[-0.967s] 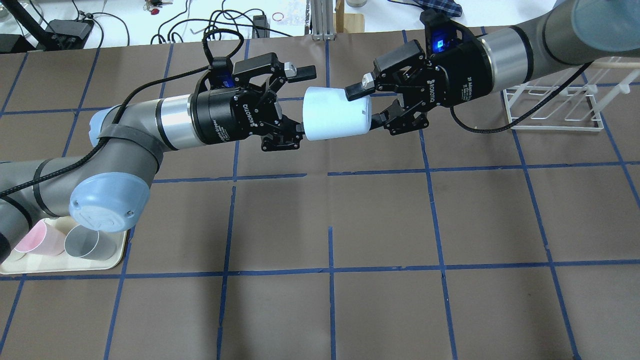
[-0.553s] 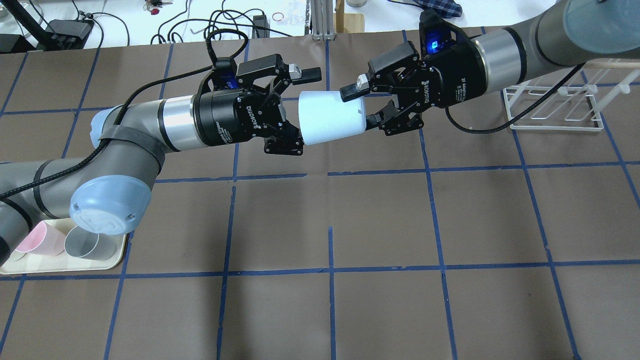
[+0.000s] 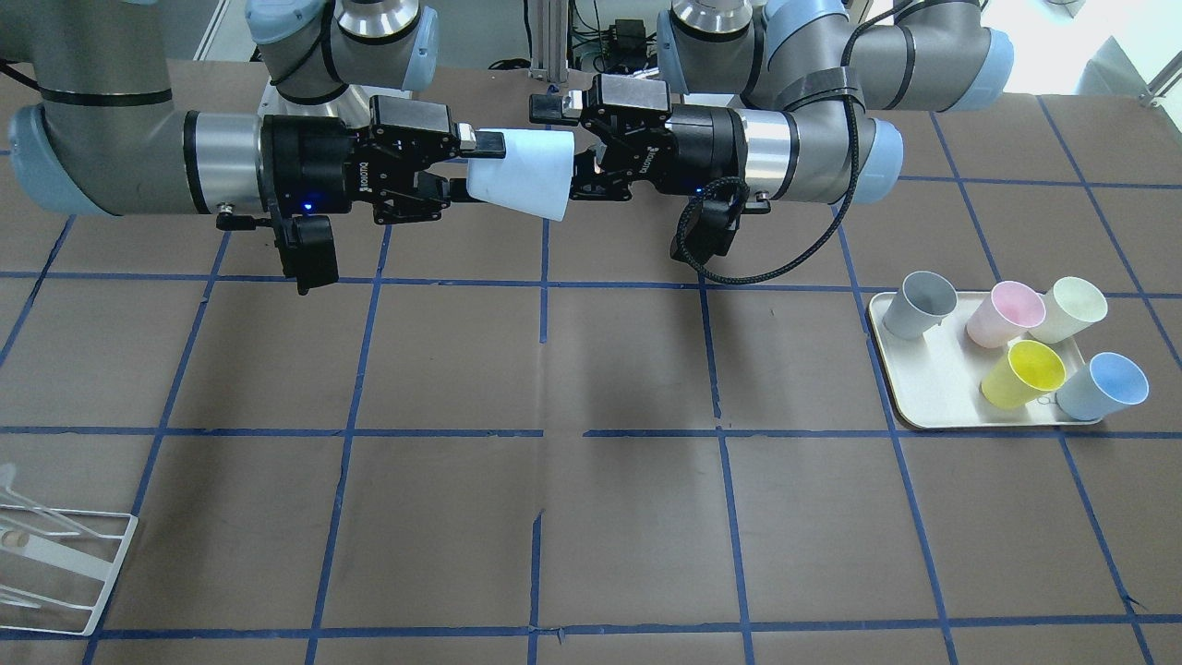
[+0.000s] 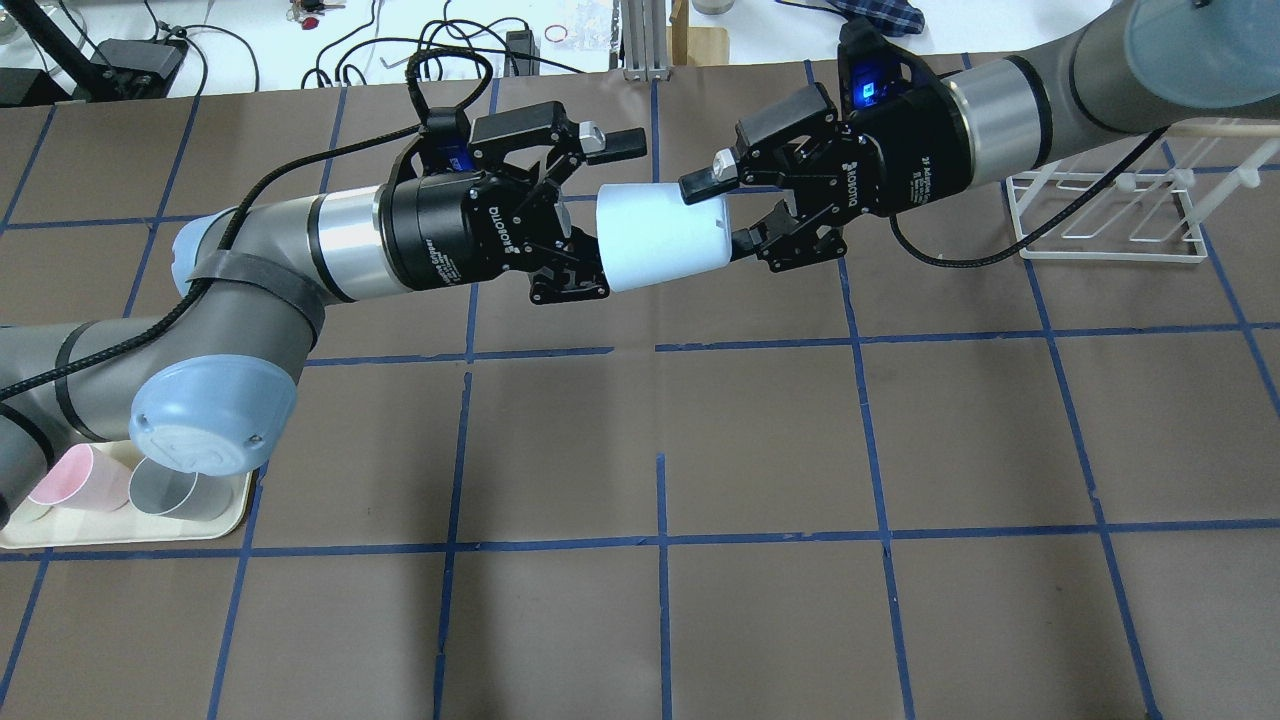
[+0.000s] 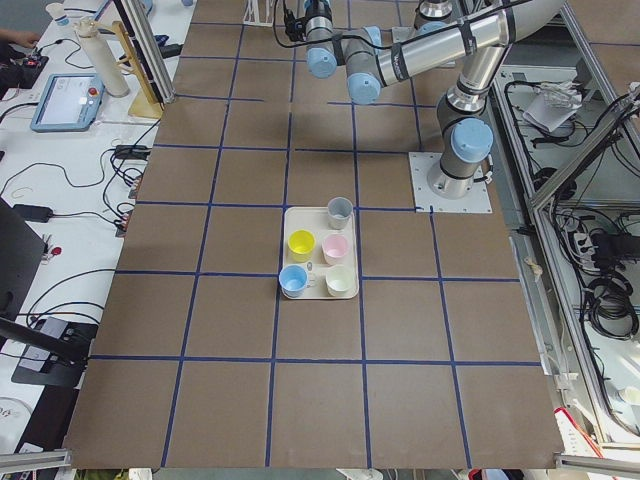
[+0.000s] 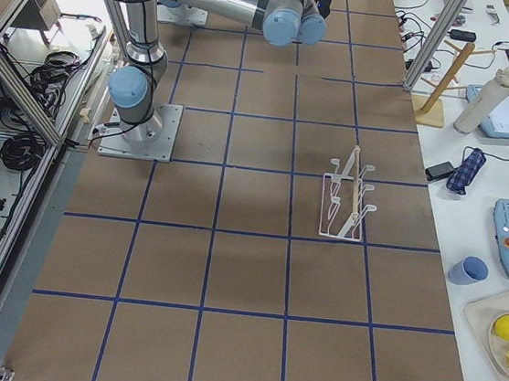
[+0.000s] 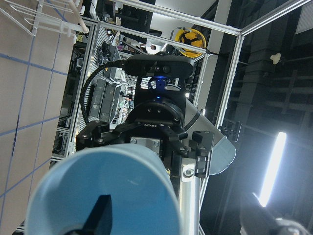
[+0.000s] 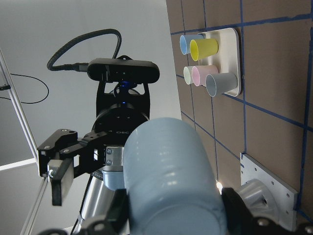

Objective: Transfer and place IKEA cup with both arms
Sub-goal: 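Bring the cup between the left gripper fingers and close the left gripper, then open the right gripper and pull it back while the left holds the cup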

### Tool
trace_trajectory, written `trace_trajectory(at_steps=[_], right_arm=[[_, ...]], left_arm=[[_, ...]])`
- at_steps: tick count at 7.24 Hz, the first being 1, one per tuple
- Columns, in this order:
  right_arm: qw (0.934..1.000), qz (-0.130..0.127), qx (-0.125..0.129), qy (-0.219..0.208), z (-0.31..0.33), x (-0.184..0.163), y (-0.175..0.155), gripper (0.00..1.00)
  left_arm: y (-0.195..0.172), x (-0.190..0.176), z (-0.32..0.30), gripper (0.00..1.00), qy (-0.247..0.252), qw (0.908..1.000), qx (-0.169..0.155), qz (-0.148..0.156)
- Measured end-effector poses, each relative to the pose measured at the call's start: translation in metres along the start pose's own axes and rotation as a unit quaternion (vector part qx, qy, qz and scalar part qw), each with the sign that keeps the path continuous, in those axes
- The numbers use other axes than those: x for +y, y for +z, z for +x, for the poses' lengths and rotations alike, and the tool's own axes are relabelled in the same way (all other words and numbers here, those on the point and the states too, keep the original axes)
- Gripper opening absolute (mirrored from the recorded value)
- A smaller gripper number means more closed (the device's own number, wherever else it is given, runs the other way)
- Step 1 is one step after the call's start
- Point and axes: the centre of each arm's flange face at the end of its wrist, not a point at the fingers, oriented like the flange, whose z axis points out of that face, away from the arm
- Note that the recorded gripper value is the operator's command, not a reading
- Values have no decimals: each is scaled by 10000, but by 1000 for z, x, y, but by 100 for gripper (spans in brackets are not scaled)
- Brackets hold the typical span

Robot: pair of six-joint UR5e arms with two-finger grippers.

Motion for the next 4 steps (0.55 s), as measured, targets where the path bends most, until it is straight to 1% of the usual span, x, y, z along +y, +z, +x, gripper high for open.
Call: trace_trajectory(at_steps=[1, 2, 3, 4], right_arm=[[10000, 0, 0, 4, 0, 0, 0, 57], [10000, 2, 2, -1, 0, 0, 0, 58], [10000, 4, 5, -10, 0, 0, 0, 58], [10000, 6, 6, -15, -1, 0, 0, 59]], left_arm=[[0, 0, 0, 38, -28, 10000, 7, -2], [0, -1, -1, 30, -51, 10000, 8, 0], [0, -2, -2, 25, -73, 10000, 8, 1], [0, -2, -2, 23, -85, 10000, 10, 2]])
